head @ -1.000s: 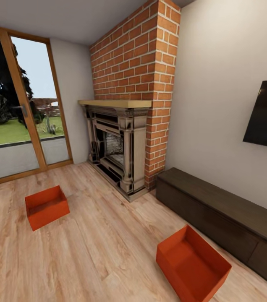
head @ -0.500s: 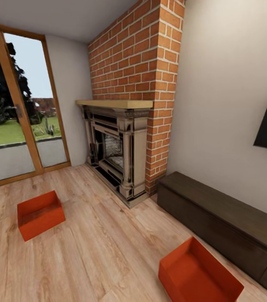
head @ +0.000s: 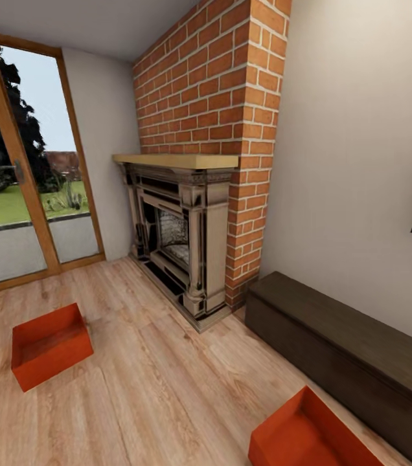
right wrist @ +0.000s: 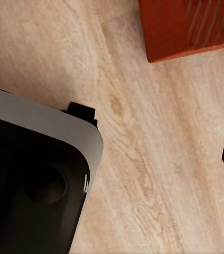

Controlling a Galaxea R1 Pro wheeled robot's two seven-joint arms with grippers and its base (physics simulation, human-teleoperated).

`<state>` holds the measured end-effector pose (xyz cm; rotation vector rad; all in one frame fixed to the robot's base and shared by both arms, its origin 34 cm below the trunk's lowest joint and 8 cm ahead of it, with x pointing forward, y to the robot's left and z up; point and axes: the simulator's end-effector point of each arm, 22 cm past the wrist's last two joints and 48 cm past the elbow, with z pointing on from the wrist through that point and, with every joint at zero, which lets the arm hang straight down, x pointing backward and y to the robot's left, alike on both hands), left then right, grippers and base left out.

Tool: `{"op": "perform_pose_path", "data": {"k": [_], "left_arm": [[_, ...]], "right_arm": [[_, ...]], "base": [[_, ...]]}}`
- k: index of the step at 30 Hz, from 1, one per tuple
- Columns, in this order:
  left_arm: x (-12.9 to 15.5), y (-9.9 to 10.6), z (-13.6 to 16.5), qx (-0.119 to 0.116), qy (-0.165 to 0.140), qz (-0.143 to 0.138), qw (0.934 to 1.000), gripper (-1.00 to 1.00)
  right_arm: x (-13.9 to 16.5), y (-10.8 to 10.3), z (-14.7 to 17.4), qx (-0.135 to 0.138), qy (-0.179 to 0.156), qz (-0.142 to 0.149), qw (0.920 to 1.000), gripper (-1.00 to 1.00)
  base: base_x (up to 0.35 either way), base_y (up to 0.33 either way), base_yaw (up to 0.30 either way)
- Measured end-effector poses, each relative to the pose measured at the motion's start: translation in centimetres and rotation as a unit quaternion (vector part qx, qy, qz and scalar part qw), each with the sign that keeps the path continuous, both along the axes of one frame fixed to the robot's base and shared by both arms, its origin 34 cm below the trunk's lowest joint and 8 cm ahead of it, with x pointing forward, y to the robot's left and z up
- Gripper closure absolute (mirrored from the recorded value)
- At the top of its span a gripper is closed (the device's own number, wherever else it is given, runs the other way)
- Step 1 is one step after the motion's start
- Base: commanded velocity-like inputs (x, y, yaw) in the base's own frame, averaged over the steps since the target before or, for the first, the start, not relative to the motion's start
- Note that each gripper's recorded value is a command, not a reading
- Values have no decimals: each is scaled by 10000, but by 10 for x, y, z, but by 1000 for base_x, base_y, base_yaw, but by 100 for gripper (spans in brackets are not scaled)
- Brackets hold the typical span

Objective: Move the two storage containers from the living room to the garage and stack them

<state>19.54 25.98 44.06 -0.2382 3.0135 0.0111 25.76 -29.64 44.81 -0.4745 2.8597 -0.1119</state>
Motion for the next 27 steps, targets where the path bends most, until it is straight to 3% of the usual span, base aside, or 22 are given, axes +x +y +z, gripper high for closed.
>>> {"op": "perform_pose_path", "data": {"k": [16, 27], "left_arm": [[0, 0, 0, 0, -6, -6, 10000, -100], [0, 0, 0, 1, -5, -17, 10000, -100]], "right_arm": [[0, -1, 0, -9, 0, 6, 10000, -100], [0, 1, 0, 6, 2, 3, 10000, -100]], "base": [[316, 0, 0], [38, 0, -77]]}}
